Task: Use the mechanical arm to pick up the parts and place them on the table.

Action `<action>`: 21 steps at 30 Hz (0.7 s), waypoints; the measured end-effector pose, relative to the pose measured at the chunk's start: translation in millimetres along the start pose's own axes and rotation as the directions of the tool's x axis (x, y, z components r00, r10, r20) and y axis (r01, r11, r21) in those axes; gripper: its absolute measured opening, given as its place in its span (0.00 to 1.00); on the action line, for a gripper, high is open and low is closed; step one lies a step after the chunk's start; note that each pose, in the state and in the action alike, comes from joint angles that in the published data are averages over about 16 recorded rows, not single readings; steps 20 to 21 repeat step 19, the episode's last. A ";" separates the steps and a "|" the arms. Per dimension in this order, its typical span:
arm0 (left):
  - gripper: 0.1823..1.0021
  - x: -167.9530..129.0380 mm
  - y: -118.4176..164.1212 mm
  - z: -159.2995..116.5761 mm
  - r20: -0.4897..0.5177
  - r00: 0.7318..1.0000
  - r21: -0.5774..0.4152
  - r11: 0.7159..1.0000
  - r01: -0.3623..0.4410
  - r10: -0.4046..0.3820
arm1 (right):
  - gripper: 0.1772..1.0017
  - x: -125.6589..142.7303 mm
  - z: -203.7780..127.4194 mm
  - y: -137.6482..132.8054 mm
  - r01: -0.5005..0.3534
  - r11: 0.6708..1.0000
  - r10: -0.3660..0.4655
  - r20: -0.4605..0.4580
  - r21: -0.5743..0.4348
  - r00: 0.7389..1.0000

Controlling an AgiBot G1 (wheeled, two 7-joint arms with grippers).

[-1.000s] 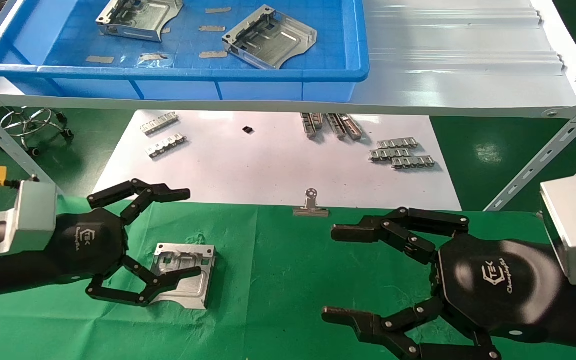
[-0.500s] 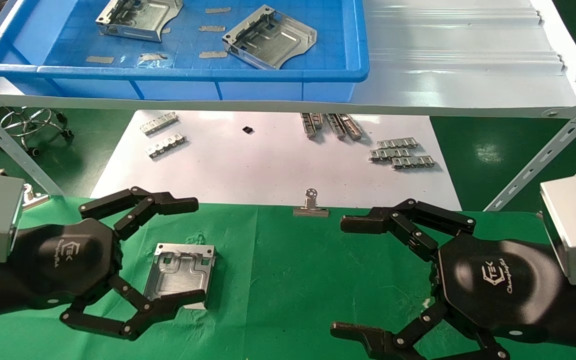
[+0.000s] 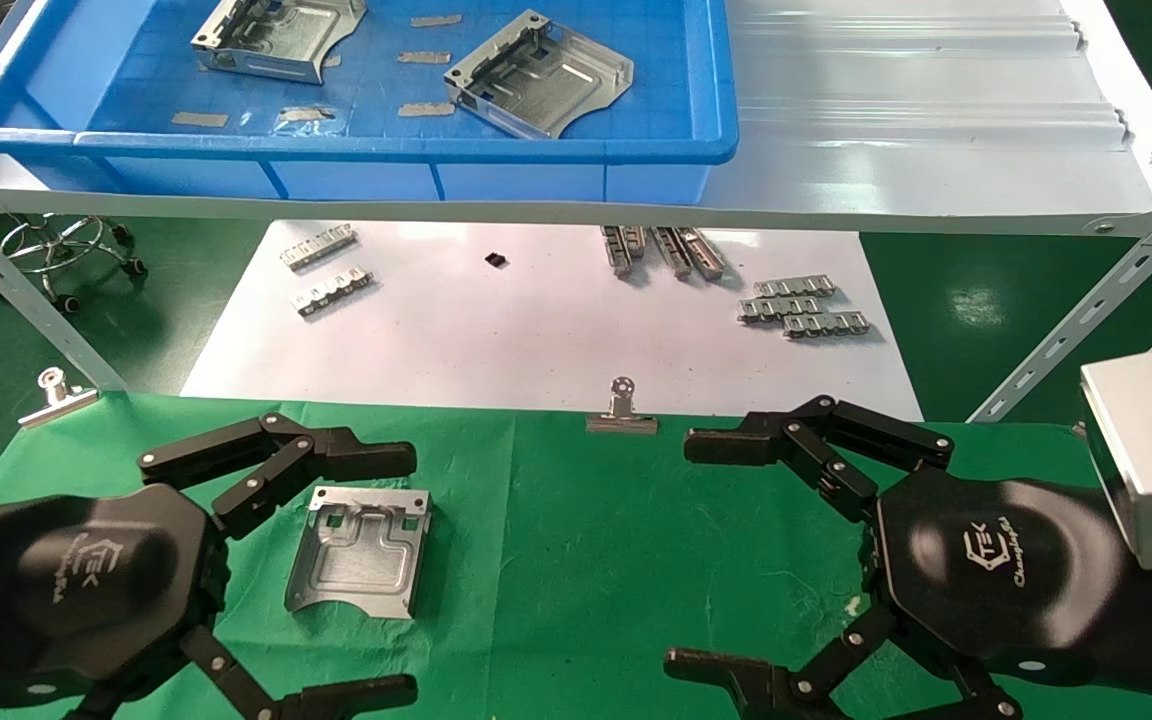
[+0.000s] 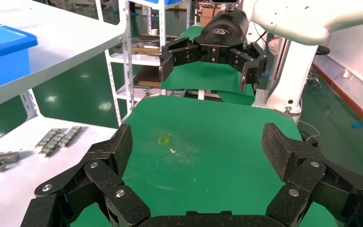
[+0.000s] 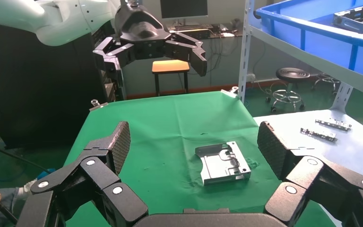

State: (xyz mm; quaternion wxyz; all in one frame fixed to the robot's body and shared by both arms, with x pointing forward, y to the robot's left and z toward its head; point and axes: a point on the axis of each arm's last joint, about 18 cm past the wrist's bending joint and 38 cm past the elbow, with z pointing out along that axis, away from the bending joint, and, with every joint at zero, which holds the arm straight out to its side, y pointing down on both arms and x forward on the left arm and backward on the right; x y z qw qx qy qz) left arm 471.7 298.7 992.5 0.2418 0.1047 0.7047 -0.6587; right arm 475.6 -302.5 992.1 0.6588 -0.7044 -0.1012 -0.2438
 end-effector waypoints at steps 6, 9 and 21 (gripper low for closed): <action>1.00 1.7 -1.3 0.2 -0.003 1.000 0.001 1.000 0.002 -0.002 | 1.00 0.0 0.0 0.0 0.000 1.000 0.000 0.000 0.000 1.000; 1.00 0.7 -0.6 0.0 -0.001 1.000 0.001 1.000 0.002 -0.002 | 1.00 0.0 0.0 0.0 0.000 1.000 0.000 0.000 0.000 1.000; 1.00 -1.2 0.7 -0.3 0.003 1.000 0.000 1.000 0.001 -0.001 | 1.00 0.0 0.0 0.0 0.000 1.000 0.000 0.000 0.000 1.000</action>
